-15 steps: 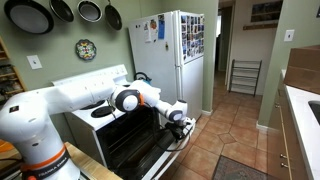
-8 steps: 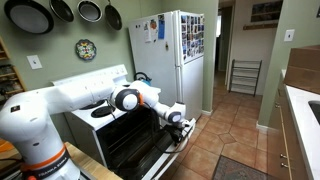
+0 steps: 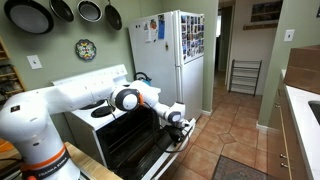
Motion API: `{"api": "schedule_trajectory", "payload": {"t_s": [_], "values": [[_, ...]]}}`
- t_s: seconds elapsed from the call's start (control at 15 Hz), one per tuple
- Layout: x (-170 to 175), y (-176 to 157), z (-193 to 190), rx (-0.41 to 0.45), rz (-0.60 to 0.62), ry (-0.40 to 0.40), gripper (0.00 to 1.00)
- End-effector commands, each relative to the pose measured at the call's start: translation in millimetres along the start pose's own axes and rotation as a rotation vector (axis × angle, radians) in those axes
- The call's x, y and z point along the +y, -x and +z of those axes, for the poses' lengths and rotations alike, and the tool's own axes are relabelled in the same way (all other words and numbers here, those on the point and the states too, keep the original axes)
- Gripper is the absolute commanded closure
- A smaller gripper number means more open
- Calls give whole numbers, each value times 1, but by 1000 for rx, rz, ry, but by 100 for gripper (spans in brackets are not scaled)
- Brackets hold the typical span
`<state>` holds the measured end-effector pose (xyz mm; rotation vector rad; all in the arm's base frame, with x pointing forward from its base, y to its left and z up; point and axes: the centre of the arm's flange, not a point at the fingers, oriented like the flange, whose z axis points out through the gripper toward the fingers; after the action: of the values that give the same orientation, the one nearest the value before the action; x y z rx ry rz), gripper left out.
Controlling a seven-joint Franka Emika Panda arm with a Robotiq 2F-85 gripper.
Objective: Close the oven door fully
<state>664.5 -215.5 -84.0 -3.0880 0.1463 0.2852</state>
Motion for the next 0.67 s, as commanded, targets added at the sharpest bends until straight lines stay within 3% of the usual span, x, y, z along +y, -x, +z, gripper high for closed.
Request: {"api": "schedule_trajectory", "payload": {"t_s": [0.0,0.6], "values": [[-12,-39,27,-61,-89,-85,96],[-25,-40,19,-111,-220,-123,96]]}}
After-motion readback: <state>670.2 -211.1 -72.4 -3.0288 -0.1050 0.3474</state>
